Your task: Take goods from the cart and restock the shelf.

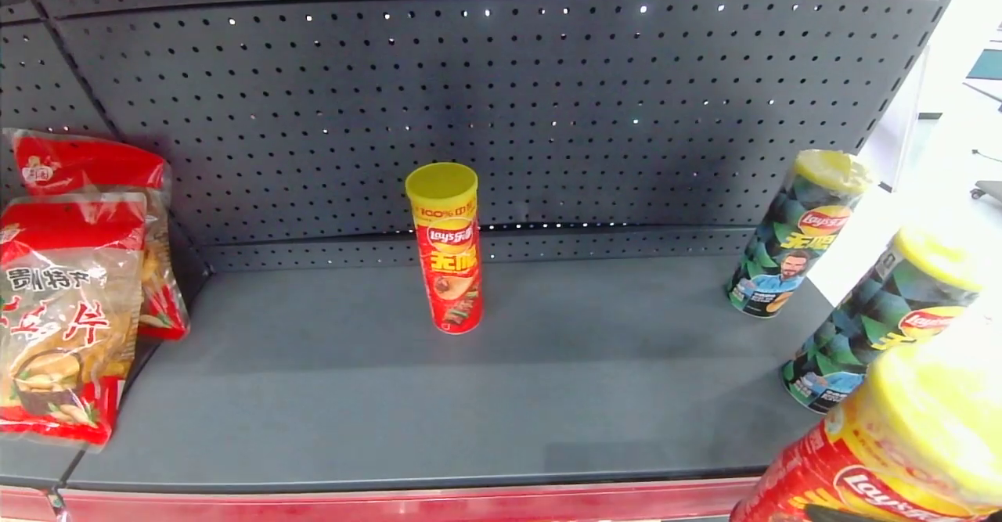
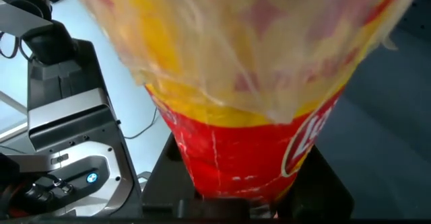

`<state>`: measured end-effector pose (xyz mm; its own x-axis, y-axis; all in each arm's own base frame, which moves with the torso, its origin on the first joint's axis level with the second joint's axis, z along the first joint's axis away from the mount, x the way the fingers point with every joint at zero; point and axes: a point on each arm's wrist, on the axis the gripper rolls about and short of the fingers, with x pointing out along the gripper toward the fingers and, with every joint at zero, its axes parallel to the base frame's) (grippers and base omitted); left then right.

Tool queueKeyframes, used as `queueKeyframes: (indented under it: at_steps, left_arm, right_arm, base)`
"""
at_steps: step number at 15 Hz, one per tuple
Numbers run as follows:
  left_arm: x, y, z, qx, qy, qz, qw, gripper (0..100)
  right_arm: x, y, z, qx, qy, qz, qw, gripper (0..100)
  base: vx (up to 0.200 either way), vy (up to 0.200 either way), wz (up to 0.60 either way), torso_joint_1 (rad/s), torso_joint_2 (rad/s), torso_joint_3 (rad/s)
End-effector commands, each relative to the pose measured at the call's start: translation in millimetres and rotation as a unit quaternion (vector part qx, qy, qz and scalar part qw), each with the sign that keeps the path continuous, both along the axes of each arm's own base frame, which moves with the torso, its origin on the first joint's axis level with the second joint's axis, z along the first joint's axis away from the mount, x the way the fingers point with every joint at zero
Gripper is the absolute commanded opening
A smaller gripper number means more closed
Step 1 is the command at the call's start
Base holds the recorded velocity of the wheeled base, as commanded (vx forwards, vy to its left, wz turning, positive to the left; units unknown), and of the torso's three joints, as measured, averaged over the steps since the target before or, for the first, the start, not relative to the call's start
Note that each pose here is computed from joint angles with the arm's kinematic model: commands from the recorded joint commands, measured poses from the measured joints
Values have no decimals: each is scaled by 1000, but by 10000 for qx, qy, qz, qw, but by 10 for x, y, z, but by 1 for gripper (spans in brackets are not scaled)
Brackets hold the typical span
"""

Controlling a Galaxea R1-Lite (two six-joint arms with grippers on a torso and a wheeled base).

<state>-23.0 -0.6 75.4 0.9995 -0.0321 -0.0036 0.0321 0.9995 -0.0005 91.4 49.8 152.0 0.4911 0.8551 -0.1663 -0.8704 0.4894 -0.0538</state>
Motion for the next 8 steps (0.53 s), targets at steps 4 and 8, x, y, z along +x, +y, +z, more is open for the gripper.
queueKeyframes:
  at_steps: [4,8]
  left_arm:
    - [0,0,-1,25,4,-1,10000,100]
    - [0,0,-1,17,4,-1,10000,100]
  right_arm:
    - [0,0,0,-1,-1,2,10000,0]
    - [3,2,2,-1,-1,2,10000,0]
  base:
    - [0,0,0,0,0,0]
    - [0,0,0,0,0,0]
